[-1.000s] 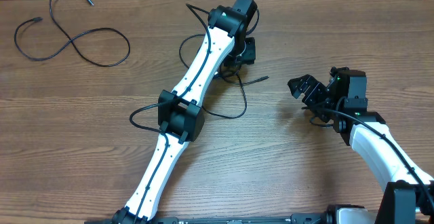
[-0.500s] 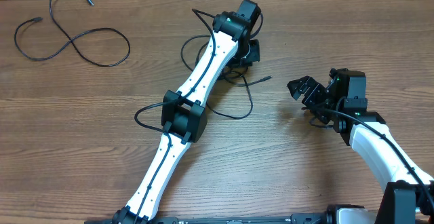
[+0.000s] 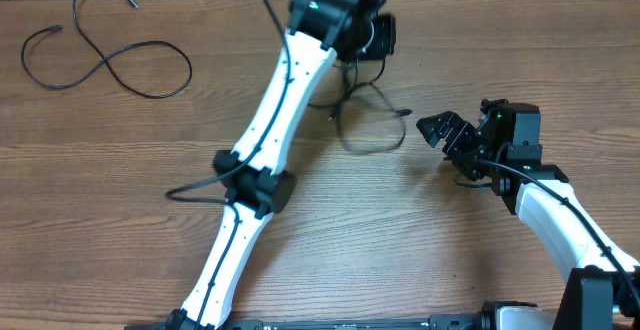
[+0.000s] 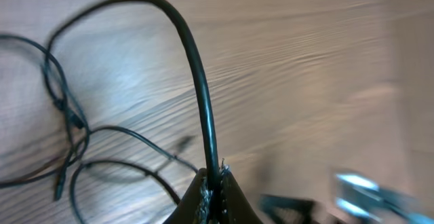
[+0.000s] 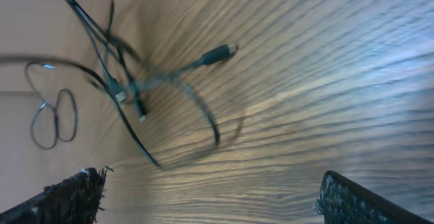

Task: Untangle cables

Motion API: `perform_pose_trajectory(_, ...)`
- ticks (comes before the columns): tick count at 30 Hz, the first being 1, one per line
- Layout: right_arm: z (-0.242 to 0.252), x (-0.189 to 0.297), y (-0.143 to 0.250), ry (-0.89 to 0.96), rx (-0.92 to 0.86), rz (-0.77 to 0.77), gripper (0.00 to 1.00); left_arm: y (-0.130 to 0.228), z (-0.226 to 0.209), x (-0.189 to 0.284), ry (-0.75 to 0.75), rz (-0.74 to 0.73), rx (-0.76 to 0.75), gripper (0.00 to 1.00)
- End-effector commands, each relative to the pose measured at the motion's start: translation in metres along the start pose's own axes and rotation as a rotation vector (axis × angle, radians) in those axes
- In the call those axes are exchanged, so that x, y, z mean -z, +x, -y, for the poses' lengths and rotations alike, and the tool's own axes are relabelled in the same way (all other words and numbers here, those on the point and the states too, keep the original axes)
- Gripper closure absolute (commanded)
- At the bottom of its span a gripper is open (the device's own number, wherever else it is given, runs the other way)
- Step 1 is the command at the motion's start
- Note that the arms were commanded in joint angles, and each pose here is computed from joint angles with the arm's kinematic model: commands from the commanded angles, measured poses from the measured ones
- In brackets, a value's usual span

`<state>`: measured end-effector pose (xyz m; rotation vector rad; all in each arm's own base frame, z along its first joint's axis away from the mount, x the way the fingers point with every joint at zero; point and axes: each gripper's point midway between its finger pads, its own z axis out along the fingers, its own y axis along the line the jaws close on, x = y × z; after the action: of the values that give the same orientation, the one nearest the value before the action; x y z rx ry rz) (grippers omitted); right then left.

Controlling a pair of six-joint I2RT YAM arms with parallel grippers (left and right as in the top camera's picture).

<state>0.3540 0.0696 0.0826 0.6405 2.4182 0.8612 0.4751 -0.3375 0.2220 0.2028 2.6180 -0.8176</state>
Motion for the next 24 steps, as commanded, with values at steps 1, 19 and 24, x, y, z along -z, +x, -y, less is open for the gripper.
perform_pose_trajectory(1, -0.023, 0.008, -0.007, -0.088, 0.039, 0.005, 0.00, -0.009, 0.064, 0.087, 0.168, 0.119, -0.162, 0.96)
perform_pose_trajectory(19, -0.099, 0.033, 0.013, -0.502, 0.061, -0.169, 0.00, -0.008, 0.121, 0.216, 0.265, 0.360, -0.458, 0.96)
perform_pose_trajectory(24, -0.114, 0.044, 0.017, -0.596, 0.115, -0.200, 0.00, -0.004, 0.118, 0.213, 0.248, 0.349, -0.520, 0.96)
